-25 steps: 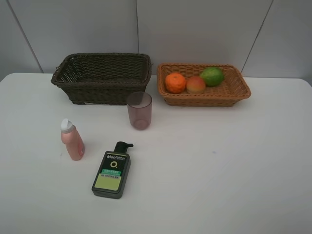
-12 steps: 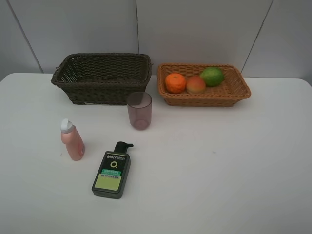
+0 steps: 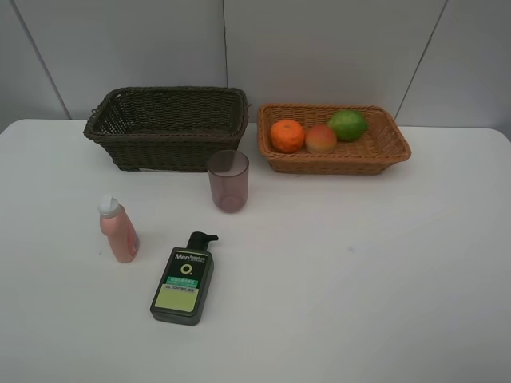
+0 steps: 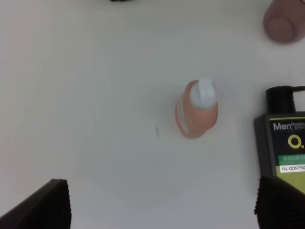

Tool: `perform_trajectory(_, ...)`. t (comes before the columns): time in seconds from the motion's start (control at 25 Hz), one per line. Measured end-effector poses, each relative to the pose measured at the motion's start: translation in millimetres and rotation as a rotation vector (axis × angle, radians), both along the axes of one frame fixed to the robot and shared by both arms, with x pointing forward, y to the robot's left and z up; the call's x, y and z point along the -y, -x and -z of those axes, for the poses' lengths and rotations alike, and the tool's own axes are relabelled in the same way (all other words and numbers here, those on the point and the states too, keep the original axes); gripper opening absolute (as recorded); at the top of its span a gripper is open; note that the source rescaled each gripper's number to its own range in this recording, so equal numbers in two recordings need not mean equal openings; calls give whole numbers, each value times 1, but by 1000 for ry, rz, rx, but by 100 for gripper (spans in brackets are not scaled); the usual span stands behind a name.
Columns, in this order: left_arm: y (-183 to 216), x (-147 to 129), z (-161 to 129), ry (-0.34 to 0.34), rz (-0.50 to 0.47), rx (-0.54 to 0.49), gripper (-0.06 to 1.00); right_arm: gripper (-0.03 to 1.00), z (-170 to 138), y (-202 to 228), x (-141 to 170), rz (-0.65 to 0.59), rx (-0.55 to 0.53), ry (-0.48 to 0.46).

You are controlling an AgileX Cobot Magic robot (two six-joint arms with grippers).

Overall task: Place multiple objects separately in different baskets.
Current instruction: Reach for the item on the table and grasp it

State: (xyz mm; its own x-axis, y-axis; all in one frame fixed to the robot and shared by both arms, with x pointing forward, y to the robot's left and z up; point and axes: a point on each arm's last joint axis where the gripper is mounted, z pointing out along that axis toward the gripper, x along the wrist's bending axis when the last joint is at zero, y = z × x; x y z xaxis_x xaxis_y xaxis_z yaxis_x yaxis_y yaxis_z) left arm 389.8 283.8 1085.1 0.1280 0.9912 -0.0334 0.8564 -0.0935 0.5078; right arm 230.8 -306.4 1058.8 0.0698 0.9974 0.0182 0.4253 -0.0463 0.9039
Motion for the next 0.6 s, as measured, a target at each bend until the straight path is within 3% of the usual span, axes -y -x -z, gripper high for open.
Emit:
perform_trajectory(0.16, -57, 13, 18, 9, -3, -159, 100, 86, 0, 0, 0, 0, 0, 0)
perform_trajectory(0.32, -88, 32, 43, 21, -15, -273, 100, 86, 0, 0, 0, 0, 0, 0)
perform_trajectory(0.6, -110, 49, 77, 36, -60, -345, 100, 86, 0, 0, 0, 1, 0, 1)
